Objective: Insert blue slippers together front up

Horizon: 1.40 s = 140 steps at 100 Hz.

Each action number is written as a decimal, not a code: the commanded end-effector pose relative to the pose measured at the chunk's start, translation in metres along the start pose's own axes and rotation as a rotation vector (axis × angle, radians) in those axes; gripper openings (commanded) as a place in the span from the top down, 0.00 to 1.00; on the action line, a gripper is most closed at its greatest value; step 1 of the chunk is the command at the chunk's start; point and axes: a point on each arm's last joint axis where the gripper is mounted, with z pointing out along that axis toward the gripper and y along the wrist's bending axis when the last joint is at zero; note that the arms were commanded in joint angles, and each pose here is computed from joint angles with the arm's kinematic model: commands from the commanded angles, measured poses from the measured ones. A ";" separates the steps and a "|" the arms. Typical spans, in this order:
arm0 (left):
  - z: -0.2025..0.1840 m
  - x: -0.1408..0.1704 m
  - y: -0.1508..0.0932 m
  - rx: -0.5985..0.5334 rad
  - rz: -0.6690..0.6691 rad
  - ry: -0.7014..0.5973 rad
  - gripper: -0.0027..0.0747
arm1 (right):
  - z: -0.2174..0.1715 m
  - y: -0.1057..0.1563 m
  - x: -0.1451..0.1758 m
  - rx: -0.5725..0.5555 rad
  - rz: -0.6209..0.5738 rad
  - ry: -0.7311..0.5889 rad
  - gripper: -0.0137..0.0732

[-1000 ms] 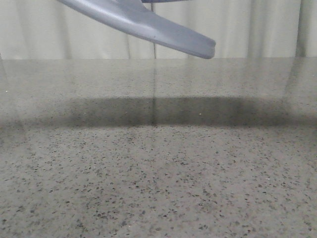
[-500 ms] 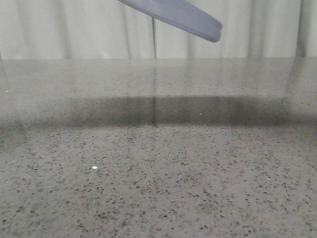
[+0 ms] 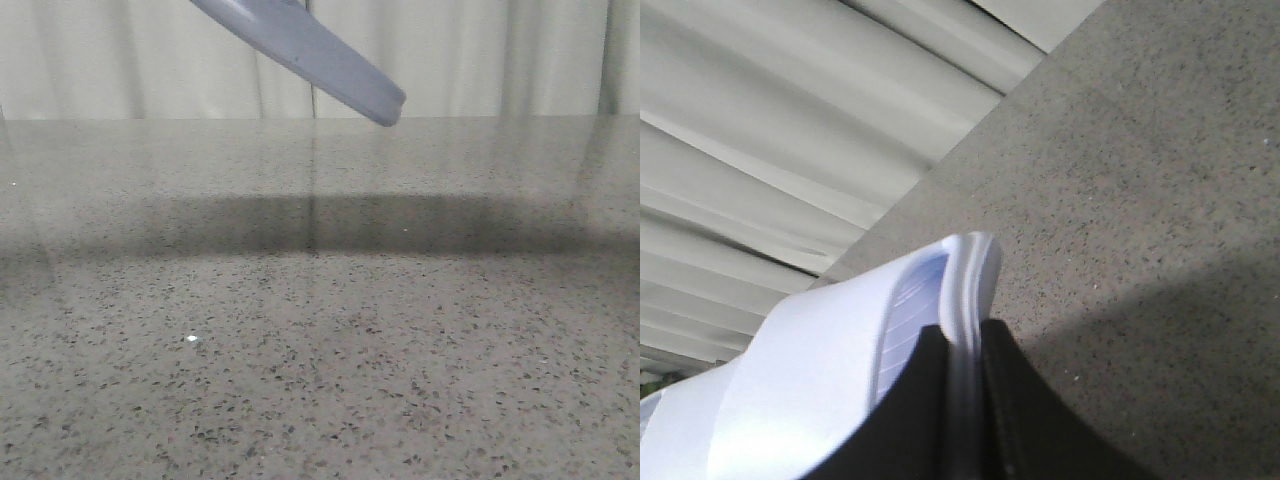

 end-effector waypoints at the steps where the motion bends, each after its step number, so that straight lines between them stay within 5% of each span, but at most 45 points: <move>1: -0.001 0.023 -0.026 0.178 -0.025 0.211 0.94 | 0.000 0.019 -0.006 -0.087 -0.006 -0.044 0.97; 45: 0.001 0.017 -0.023 0.143 -0.002 0.140 0.94 | 0.000 0.018 -0.003 -0.074 -0.181 -0.022 0.93; 57: 0.001 0.014 -0.021 0.127 -0.003 0.107 0.94 | 0.000 0.017 -0.002 -0.067 -0.227 -0.011 0.76; 76: 0.002 0.010 -0.019 0.094 0.006 0.071 0.94 | 0.001 0.015 -0.001 -0.051 -0.240 0.003 0.31; 86: 0.002 0.008 -0.016 0.075 0.007 0.044 0.94 | -0.001 0.013 -0.003 -0.041 -0.238 0.000 0.20; 140: -0.002 0.011 0.032 -0.072 -0.095 -0.026 0.94 | -0.068 0.024 -0.036 -0.095 -0.402 -0.294 0.19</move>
